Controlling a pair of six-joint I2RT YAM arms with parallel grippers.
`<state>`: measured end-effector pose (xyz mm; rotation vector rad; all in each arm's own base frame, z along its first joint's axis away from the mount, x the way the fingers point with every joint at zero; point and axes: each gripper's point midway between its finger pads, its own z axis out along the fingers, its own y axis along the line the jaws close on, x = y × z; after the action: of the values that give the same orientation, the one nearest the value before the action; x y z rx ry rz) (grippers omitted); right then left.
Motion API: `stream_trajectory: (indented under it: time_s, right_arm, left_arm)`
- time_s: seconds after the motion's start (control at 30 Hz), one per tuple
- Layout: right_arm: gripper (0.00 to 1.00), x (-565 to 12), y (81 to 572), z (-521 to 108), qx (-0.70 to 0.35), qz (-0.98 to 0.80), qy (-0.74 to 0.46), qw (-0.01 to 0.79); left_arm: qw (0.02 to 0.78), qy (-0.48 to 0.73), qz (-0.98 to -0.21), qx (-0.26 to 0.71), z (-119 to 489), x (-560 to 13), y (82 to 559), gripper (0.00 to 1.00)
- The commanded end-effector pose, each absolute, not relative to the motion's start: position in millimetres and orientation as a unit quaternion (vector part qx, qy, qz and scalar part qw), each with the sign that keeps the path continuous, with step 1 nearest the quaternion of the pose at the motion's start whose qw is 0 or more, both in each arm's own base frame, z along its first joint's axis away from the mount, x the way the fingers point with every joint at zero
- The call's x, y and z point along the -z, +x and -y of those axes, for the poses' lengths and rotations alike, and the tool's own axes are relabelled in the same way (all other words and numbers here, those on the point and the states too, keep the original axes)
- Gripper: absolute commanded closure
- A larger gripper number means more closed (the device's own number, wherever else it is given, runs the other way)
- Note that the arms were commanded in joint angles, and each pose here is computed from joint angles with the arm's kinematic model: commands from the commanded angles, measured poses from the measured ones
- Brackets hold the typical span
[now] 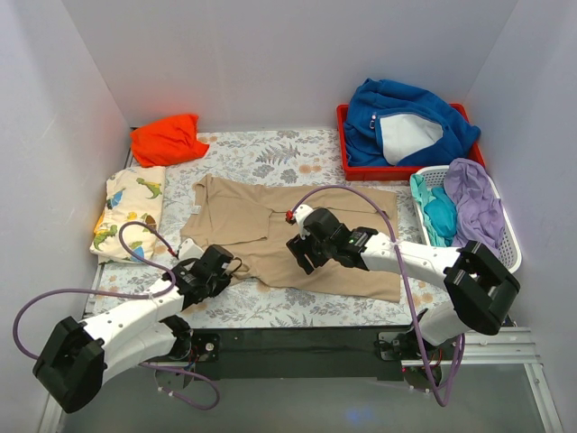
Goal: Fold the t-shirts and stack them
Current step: Fold the tshirt
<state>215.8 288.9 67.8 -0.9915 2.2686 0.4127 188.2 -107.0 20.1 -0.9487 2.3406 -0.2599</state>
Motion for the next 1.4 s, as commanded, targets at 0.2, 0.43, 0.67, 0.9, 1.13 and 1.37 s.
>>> stream_trajectory:
  time_s: [0.2,0.43,0.67,0.9,1.13,1.37]
  right_arm:
    - [0.27,-76,228,-287,-0.135,-0.859,-0.371,0.327]
    - [0.27,-75,228,-287,-0.13,-0.86,-0.371,0.324]
    - [0.27,-73,228,-292,-0.135,-0.859,-0.378,0.317]
    - [0.27,-69,227,-294,-0.136,-0.861,-0.381,0.309]
    - [0.28,-67,229,-297,-0.137,-0.862,-0.381,0.307]
    - [0.28,-63,227,-297,-0.138,-0.865,-0.38,0.299]
  left_arm:
    - [0.266,-0.326,-0.896,0.143,121,-62,172,1.0]
    - [0.281,-0.328,-0.892,0.137,117,-103,176,1.0]
    - [0.271,-0.324,-0.895,0.145,115,-138,166,1.0]
    - [0.23,-0.314,-0.906,0.168,122,-147,147,1.0]
    - [0.233,-0.294,-0.907,0.193,128,-181,145,1.0]
    - [0.247,-0.257,-0.918,0.175,139,-196,166,0.98]
